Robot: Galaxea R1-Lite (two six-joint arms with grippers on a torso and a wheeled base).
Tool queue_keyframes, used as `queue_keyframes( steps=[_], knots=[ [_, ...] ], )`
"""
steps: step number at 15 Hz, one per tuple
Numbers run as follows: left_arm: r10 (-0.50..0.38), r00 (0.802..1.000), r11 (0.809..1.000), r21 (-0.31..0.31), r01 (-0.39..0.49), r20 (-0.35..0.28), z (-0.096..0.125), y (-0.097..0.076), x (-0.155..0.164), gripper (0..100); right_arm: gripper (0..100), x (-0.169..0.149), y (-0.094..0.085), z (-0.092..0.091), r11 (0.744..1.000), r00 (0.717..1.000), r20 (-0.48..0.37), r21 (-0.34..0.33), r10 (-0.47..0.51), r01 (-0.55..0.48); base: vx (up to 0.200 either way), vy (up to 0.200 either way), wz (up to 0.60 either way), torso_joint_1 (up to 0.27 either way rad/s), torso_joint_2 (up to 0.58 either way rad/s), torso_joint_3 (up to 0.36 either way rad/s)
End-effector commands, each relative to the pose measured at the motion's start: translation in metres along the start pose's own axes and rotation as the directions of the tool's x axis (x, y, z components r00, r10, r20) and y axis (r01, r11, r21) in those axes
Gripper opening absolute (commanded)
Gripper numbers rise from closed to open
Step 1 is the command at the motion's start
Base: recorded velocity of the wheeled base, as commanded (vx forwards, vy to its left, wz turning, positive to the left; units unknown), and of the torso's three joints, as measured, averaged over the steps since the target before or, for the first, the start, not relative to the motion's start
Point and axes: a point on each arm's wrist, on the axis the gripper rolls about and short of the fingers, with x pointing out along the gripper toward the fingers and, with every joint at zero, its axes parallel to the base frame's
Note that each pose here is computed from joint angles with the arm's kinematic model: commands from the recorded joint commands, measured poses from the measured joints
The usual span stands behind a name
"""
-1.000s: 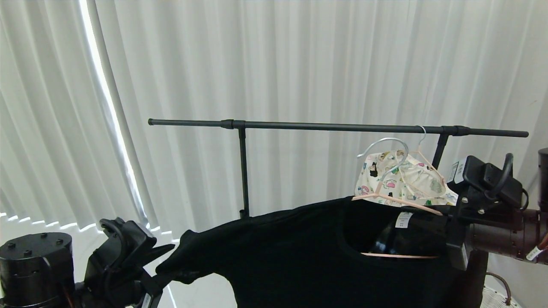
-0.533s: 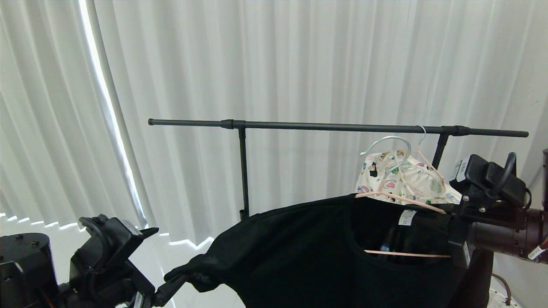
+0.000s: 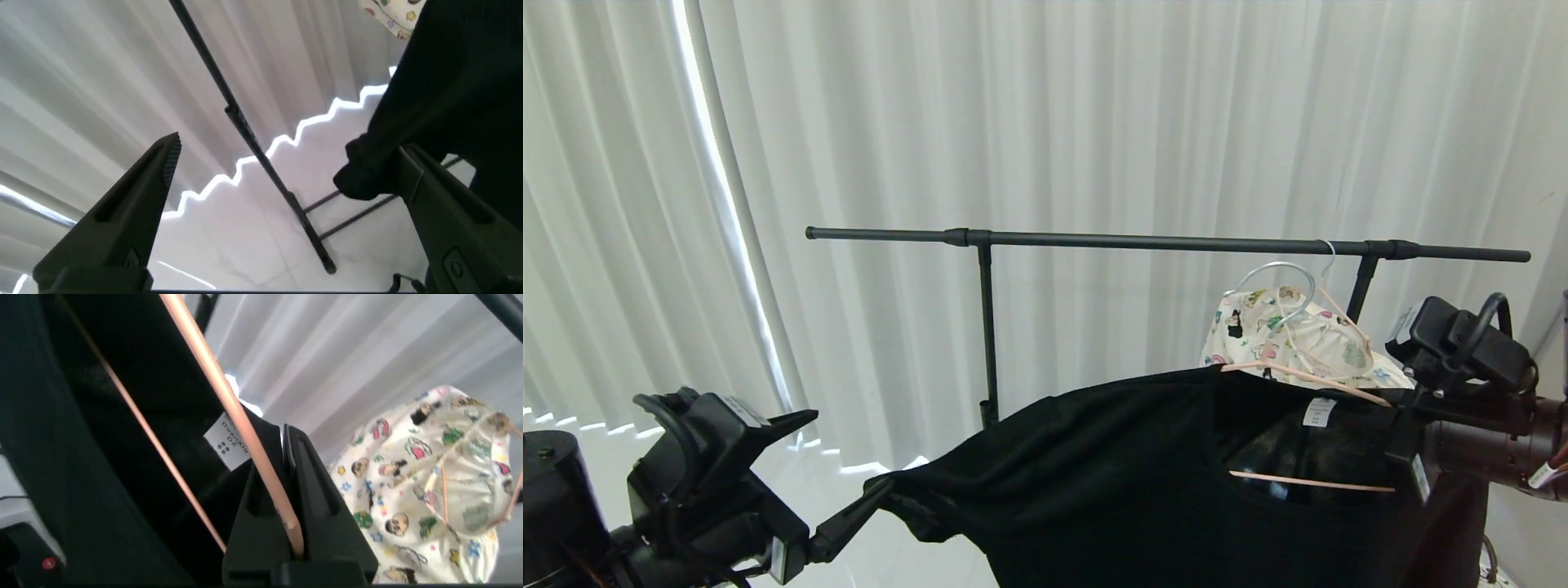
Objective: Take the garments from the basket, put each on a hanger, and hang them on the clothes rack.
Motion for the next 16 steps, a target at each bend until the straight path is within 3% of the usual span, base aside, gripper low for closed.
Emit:
queue_keyframes(
  steps=[1,4,6,8,9,10,12,14,16],
  knots=[
    [-0.019,0.998,0.999,-0.028,0.021,0.063,0.015,-0.002,0.003,100,0,-0.001,-0.005,-0.01,0.999,0.999,-0.039,0.021,-0.034,0.035,0.0,0.0,0.0,0.0,0.0,0.0],
    [-0.001,0.997,0.997,-0.081,0.008,0.08,0.025,-0.008,0.006,100,0,-0.007,-0.01,-0.018,0.993,0.989,-0.108,0.043,-0.103,0.108,0.0,0.0,0.0,0.0,0.0,0.0],
    [-0.089,0.989,0.99,-0.094,0.101,0.12,0.031,-0.024,0.002,100,0,-0.007,-0.012,-0.016,0.988,0.988,-0.104,0.101,-0.11,0.12,0.0,0.0,0.0,0.0,0.0,0.0],
    [-0.113,0.989,0.989,-0.09,0.122,0.1,0.03,-0.03,0.004,100,0,-0.008,-0.012,-0.016,0.983,0.987,-0.108,0.126,-0.118,0.131,0.0,0.0,0.0,0.0,0.0,0.0],
    [-0.042,0.999,0.993,-0.107,0.042,0.005,0.02,-0.027,0.011,100,0,-0.01,-0.012,-0.017,0.975,0.978,-0.13,0.127,-0.164,0.18,0.0,0.0,0.0,0.0,0.0,0.0],
    [0.086,0.994,0.988,-0.124,-0.095,-0.073,0.012,-0.019,0.017,100,0,-0.009,-0.013,-0.019,0.963,0.965,-0.162,0.138,-0.206,0.229,0.0,0.0,0.0,0.0,0.0,0.0],
    [0.252,0.952,0.949,-0.149,-0.279,-0.173,0.003,-0.007,0.022,100,0,-0.01,-0.013,-0.023,0.934,0.925,-0.248,0.141,-0.288,0.329,0.0,0.0,0.0,0.0,0.0,0.0],
    [0.332,0.922,0.921,-0.142,-0.363,-0.2,0.004,-0.002,0.025,100,0,-0.016,-0.013,-0.026,0.897,0.869,-0.348,0.14,-0.351,0.419,0.0,0.0,0.0,0.0,0.0,0.0],
    [0.348,0.918,0.917,-0.135,-0.375,-0.191,0.005,-0.001,0.024,100,0,-0.017,-0.016,-0.024,0.84,0.818,-0.418,0.195,-0.396,0.506,0.0,0.0,0.0,0.0,0.0,0.0]
  ],
)
